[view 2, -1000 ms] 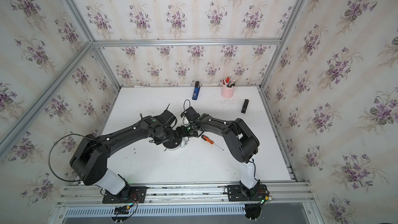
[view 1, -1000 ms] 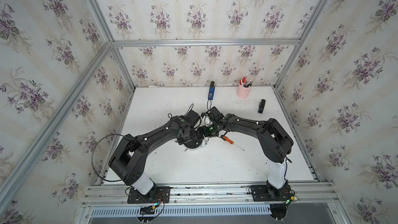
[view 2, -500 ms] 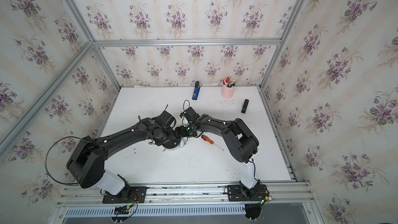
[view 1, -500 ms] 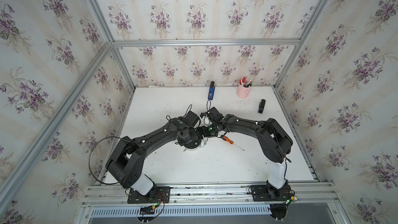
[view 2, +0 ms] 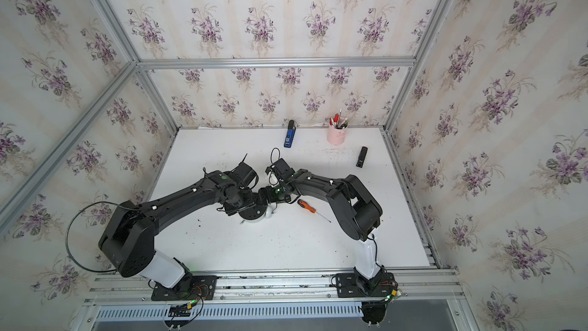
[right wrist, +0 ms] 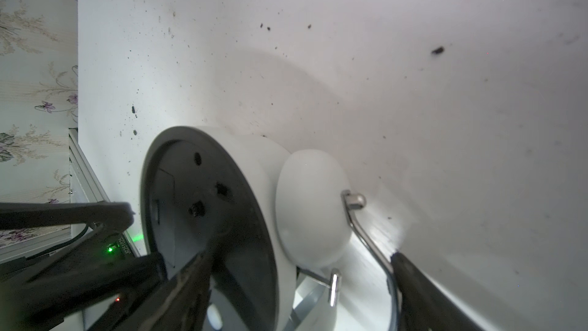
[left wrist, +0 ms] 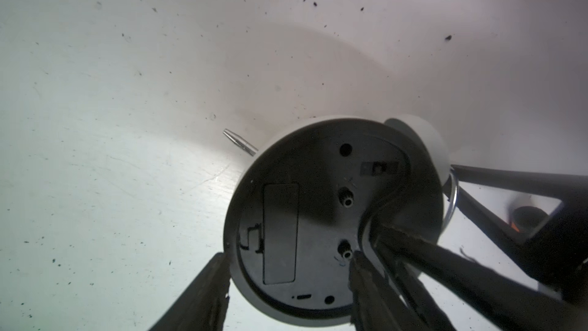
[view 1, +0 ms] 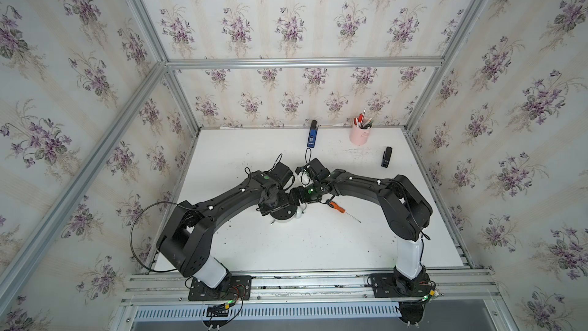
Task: Remove the battery from the alarm
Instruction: Remove the cover from the alarm.
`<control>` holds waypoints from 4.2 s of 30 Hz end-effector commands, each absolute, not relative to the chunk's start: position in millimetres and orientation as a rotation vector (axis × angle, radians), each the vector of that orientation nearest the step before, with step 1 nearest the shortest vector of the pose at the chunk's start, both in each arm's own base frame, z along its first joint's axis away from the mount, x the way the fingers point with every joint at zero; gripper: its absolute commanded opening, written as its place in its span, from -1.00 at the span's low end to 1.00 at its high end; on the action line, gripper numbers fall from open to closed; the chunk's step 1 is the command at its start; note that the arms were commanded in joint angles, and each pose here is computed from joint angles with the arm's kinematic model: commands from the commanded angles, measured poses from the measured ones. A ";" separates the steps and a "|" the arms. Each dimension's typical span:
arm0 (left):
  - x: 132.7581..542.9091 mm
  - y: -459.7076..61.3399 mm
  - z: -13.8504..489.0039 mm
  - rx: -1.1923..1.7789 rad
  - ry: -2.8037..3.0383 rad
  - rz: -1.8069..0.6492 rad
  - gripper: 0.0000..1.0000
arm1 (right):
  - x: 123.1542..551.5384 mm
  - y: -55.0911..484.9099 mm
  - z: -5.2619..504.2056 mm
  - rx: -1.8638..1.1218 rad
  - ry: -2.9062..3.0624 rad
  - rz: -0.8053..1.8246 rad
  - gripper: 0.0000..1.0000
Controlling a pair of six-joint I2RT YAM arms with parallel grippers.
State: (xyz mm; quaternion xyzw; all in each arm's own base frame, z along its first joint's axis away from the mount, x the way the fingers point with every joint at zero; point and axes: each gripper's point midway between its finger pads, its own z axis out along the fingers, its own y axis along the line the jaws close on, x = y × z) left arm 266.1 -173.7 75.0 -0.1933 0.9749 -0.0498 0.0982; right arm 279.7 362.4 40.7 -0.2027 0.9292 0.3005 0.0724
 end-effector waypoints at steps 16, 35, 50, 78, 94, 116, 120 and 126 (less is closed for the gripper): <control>284.9 -183.4 91.8 -0.552 2.815 -0.285 0.28 | 266.5 330.1 9.5 -0.594 2.934 0.679 0.74; 275.6 -170.6 69.0 -0.549 2.875 -0.153 0.27 | 265.1 329.2 5.5 -0.590 2.947 0.671 0.73; 274.2 -168.5 65.2 -0.526 2.889 -0.120 0.26 | 264.9 329.5 3.2 -0.593 2.952 0.671 0.73; 265.4 -179.8 40.0 -0.573 2.841 -0.307 -0.03 | 260.9 329.4 -1.7 -0.591 2.967 0.681 0.72; 280.9 -203.7 47.9 -0.568 2.666 -0.592 -0.27 | 254.7 332.8 -8.1 -0.605 2.988 0.692 0.69; 285.9 -204.4 73.9 -0.524 2.527 -0.705 -0.46 | 253.5 334.5 -11.3 -0.612 2.997 0.705 0.60; 287.4 -204.7 76.8 -0.524 2.503 -0.721 -0.49 | 252.4 335.0 -12.1 -0.613 3.001 0.706 0.60; 289.7 -207.3 78.6 -0.515 2.483 -0.744 -0.58 | 252.5 335.5 -13.2 -0.614 3.003 0.708 0.60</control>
